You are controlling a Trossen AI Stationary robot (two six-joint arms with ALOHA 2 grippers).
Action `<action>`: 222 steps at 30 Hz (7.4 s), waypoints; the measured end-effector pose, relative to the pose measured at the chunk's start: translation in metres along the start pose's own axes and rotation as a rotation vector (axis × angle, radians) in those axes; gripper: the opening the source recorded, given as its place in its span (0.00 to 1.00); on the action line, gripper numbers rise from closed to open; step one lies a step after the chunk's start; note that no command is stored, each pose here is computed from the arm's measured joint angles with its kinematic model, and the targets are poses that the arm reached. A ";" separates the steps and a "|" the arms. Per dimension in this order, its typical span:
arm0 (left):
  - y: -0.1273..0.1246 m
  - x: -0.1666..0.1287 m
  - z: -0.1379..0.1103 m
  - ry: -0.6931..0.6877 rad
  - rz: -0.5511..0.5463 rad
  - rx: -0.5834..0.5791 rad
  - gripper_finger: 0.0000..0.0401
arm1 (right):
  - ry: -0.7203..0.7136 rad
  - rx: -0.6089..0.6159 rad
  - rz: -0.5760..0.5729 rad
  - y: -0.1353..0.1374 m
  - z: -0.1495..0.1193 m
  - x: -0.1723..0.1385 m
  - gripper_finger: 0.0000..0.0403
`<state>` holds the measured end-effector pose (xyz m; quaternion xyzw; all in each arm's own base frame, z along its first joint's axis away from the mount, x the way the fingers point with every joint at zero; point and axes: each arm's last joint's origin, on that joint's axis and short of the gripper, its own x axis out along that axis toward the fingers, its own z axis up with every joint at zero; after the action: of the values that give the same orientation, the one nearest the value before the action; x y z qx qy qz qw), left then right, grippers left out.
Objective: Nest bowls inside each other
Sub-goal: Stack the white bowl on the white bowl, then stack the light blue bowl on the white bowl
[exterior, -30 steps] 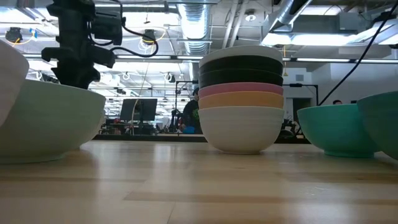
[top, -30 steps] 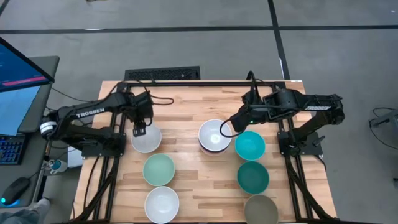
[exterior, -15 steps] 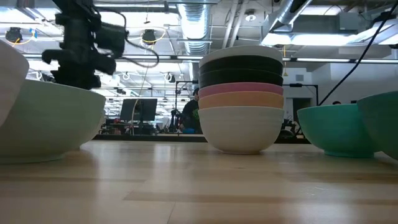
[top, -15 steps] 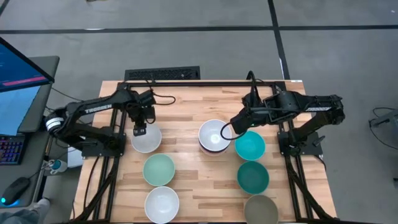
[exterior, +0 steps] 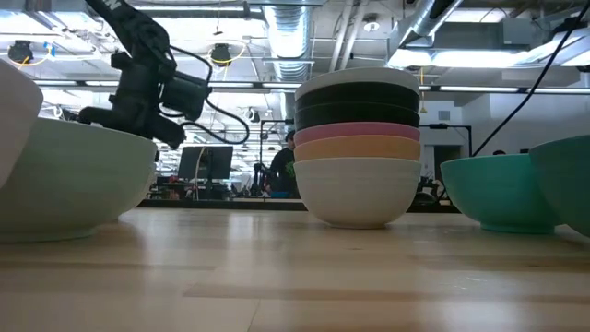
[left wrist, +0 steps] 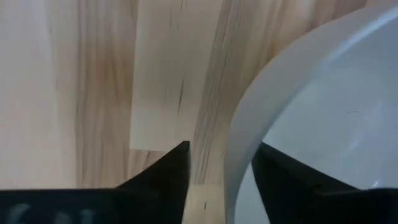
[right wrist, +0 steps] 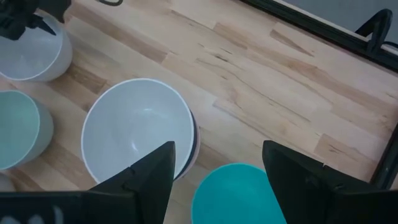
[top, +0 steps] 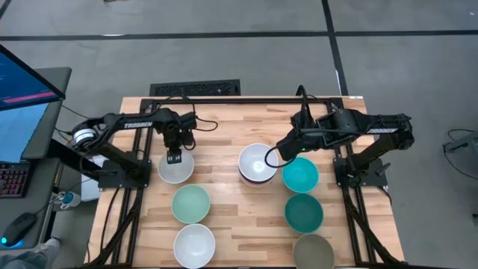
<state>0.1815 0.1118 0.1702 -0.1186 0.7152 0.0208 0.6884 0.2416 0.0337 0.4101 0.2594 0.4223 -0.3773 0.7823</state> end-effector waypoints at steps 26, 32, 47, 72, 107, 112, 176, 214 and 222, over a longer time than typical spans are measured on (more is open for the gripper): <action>-0.092 -0.235 0.060 -0.771 -0.118 -0.024 0.00 | 0.139 -0.064 -0.138 -0.013 -0.006 0.043 0.66; -0.141 -0.231 0.122 -0.677 -0.035 0.144 0.00 | 0.179 0.023 -0.219 -0.034 -0.026 0.063 0.61; -0.123 -0.154 0.236 -0.466 -0.094 0.169 0.00 | -0.173 0.498 0.053 -0.123 -0.052 -0.010 0.38; -0.096 -0.149 0.238 -0.431 -0.124 0.105 0.00 | -0.142 0.455 -0.004 -0.095 -0.051 0.020 0.42; -0.107 -0.178 0.219 -0.474 0.073 0.184 0.28 | -0.113 0.457 -0.002 -0.094 -0.047 0.022 0.43; -0.113 -0.179 0.204 -0.365 0.083 0.208 0.25 | -0.084 0.380 0.018 -0.091 -0.055 0.019 0.43; -0.206 -0.213 0.163 -0.581 0.150 0.353 0.25 | 0.273 0.541 -0.058 -0.128 -0.098 0.037 0.03; -0.179 -0.149 -0.024 -0.881 0.074 0.050 0.25 | 0.330 0.316 0.034 0.038 -0.018 0.096 0.08; -0.188 -0.145 -0.024 -0.880 0.105 0.074 0.25 | 0.301 0.330 0.002 0.031 -0.014 0.096 0.10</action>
<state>0.1985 -0.0546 0.3402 -0.0373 0.3595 0.0787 0.9291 0.2949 0.0263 0.3236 0.4378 0.4667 -0.3976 0.6576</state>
